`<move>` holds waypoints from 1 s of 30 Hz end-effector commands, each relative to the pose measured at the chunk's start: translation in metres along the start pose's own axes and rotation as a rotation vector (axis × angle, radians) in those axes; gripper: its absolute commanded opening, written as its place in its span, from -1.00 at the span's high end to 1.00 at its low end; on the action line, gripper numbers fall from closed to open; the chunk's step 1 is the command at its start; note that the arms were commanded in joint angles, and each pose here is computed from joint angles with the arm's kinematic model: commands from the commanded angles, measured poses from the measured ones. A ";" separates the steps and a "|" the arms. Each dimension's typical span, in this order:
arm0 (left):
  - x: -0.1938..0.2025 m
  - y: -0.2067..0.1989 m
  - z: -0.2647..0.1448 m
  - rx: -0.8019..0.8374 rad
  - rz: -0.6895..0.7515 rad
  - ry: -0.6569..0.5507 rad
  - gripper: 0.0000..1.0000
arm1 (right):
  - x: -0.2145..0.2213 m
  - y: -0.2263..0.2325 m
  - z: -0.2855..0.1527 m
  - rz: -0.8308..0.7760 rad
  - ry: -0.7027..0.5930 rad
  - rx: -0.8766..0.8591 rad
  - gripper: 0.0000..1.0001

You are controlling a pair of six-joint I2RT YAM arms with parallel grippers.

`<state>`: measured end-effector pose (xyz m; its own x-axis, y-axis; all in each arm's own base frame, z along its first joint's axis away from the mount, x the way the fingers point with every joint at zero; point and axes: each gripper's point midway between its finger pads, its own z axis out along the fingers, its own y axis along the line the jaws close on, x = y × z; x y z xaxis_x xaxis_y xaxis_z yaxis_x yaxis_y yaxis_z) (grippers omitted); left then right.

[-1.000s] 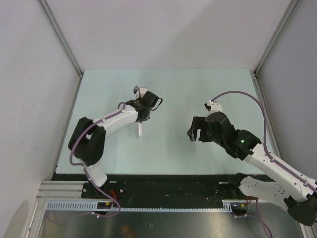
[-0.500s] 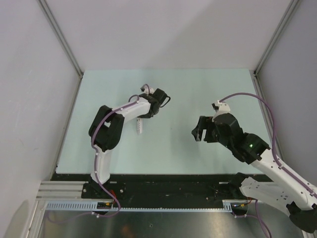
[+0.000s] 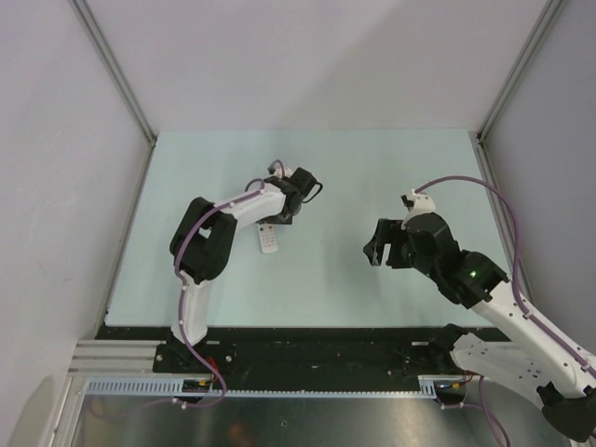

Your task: Load the batteries into the remote control

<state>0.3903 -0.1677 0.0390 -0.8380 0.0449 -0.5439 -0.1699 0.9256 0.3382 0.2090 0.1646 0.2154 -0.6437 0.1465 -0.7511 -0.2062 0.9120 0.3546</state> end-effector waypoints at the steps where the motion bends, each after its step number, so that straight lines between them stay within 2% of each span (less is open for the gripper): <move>1: -0.021 -0.010 -0.018 0.047 -0.056 -0.046 -0.24 | -0.002 0.000 -0.002 0.007 -0.012 -0.008 -0.57; 4: -0.035 -0.005 -0.039 0.082 -0.080 -0.085 -0.29 | -0.001 0.000 -0.002 0.010 -0.010 -0.009 -0.57; 5: -0.049 0.004 -0.061 0.113 -0.112 -0.129 -0.30 | -0.001 0.000 -0.002 0.010 -0.010 -0.009 -0.57; 7: -0.062 0.018 -0.085 0.141 -0.141 -0.180 -0.51 | -0.001 0.000 -0.001 0.010 -0.010 -0.008 -0.57; 10: -0.072 0.043 -0.137 0.243 -0.198 -0.263 -0.57 | -0.003 -0.001 -0.001 -0.002 -0.021 -0.007 -0.57; 11: -0.061 0.051 -0.138 0.243 -0.189 -0.262 -0.64 | -0.003 -0.002 0.000 -0.009 -0.026 -0.003 -0.57; 12: -0.064 0.068 -0.160 0.280 -0.232 -0.308 -0.72 | -0.006 -0.001 0.000 -0.008 -0.042 -0.009 -0.57; 15: -0.041 0.099 -0.171 0.292 -0.252 -0.338 -0.99 | -0.010 -0.002 0.003 -0.010 -0.074 -0.009 -0.57; 17: -0.020 0.111 -0.167 0.284 -0.239 -0.332 -0.99 | -0.010 -0.003 0.006 -0.007 -0.081 -0.002 -0.57; 22: 0.005 0.134 -0.186 0.384 -0.301 -0.375 -1.00 | -0.016 -0.001 0.017 -0.017 -0.100 0.008 -0.57; 25: 0.020 0.140 -0.190 0.445 -0.319 -0.399 -0.99 | -0.015 -0.003 0.027 -0.027 -0.093 0.034 -0.57; 30: 0.045 0.138 -0.178 0.469 -0.280 -0.370 -1.00 | -0.019 0.002 0.040 -0.039 -0.101 0.029 -0.57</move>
<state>0.2413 -0.1009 0.1993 -0.5508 -0.1677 -0.8176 -0.0845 0.9858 -0.1452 0.2339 0.1742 0.1957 -0.6212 0.1266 -0.7734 -0.1980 0.9295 0.3112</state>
